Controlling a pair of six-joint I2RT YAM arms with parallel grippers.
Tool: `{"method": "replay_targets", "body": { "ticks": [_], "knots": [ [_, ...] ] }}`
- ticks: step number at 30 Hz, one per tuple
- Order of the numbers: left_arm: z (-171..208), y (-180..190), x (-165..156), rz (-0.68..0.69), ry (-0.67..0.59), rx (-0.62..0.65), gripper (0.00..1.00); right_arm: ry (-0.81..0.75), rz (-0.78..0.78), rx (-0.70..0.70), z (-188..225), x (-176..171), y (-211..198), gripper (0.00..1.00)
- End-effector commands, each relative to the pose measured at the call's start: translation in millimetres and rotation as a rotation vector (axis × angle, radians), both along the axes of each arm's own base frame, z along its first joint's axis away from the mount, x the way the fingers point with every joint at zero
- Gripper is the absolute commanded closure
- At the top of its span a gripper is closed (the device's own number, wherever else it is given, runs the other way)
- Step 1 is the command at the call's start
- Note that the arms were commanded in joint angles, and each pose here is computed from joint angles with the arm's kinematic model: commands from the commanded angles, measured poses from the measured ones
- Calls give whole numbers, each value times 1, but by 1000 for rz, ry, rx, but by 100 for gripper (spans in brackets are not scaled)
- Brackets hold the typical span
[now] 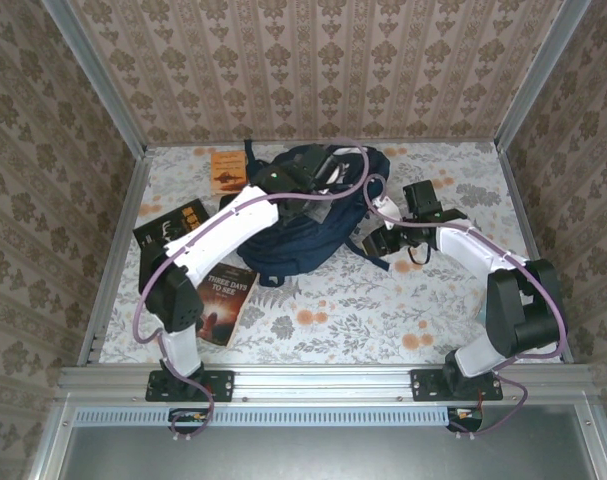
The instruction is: Pack books, pencil case, and school supplies into a backpack
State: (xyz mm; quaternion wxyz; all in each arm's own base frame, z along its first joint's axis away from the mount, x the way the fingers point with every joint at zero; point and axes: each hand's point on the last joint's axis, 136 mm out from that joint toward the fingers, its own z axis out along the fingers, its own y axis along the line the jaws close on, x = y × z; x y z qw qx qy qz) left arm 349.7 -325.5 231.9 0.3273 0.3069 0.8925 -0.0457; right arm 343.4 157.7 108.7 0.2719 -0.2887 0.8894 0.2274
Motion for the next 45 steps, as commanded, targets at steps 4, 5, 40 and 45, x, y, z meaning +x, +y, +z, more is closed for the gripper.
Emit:
{"method": "replay_targets", "body": {
  "ticks": [4,5,40,45],
  "knots": [
    [49,3,8,15,-82,-169,100,-99,121,77,18,6,25,46],
    [49,3,9,17,-81,-168,100,-106,131,92,20,7,27,47],
    [-5,-33,33,36,77,-291,100,-115,60,156,26,-49,75,96],
    [-14,-41,30,32,124,-316,98,-129,-35,152,28,-43,66,100]
  ]
}}
